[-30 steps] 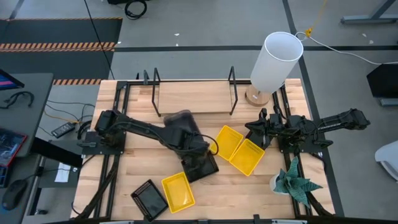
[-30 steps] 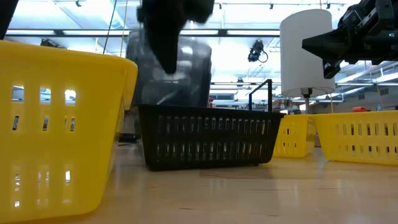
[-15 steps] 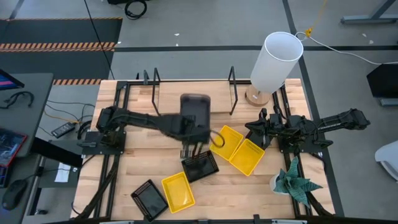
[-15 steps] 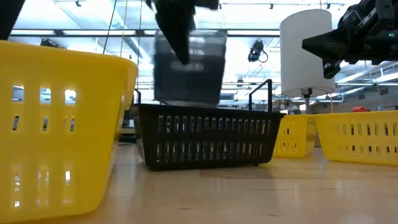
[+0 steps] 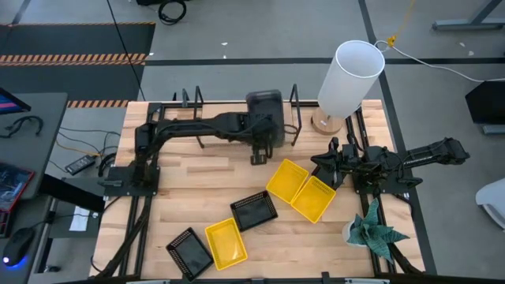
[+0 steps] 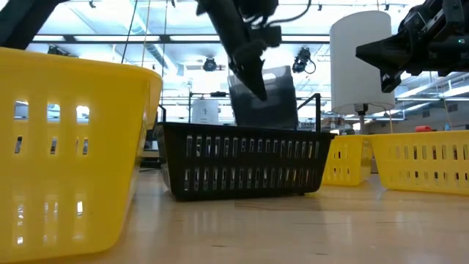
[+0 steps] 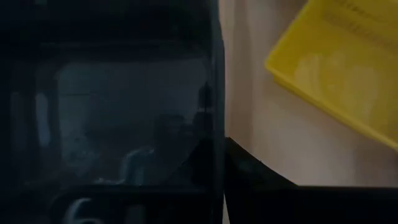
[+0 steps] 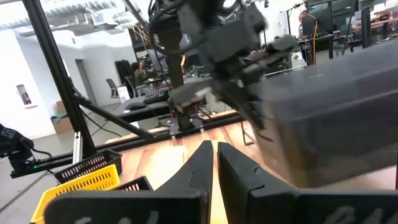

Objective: Stack baskets on shelf by color
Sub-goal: Put the stacked gray bins on the shelf

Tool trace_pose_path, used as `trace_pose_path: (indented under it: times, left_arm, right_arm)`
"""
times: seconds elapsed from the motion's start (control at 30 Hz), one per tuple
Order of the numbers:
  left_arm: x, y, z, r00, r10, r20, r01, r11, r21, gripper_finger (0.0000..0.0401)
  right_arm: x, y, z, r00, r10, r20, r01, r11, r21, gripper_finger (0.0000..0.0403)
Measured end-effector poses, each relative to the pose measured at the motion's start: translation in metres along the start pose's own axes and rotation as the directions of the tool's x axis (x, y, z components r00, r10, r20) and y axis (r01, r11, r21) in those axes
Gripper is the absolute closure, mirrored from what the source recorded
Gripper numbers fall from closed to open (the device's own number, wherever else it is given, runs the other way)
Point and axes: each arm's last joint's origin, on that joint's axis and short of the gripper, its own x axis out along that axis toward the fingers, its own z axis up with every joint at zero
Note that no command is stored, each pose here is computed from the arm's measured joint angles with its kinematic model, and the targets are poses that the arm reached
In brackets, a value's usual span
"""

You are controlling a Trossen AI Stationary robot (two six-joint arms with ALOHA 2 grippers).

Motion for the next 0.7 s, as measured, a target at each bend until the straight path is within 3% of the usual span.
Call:
trace_pose_path:
  times: [0.23, 0.43, 0.7]
  left_arm:
    - [0.035, 0.012, 0.002, 0.999, 0.012, 0.050, -0.016, 0.998, 0.067, 0.0383]
    - [0.045, 0.018, -0.001, 0.999, 0.007, 0.046, -0.009, 0.998, 0.064, 0.0366]
    - [0.045, 0.020, 0.002, 0.997, 0.024, 0.068, -0.026, 0.999, 0.030, 0.0304]
  right_arm:
    - [0.000, 0.000, 0.001, 1.000, 0.001, 0.009, -0.001, 1.000, 0.002, 0.0375]
    - [0.000, 0.000, 0.002, 1.000, 0.003, 0.015, -0.003, 1.000, 0.004, 0.0375]
    - [0.000, 0.000, 0.001, 1.000, 0.002, 0.015, -0.002, 1.000, 0.004, 0.0375]
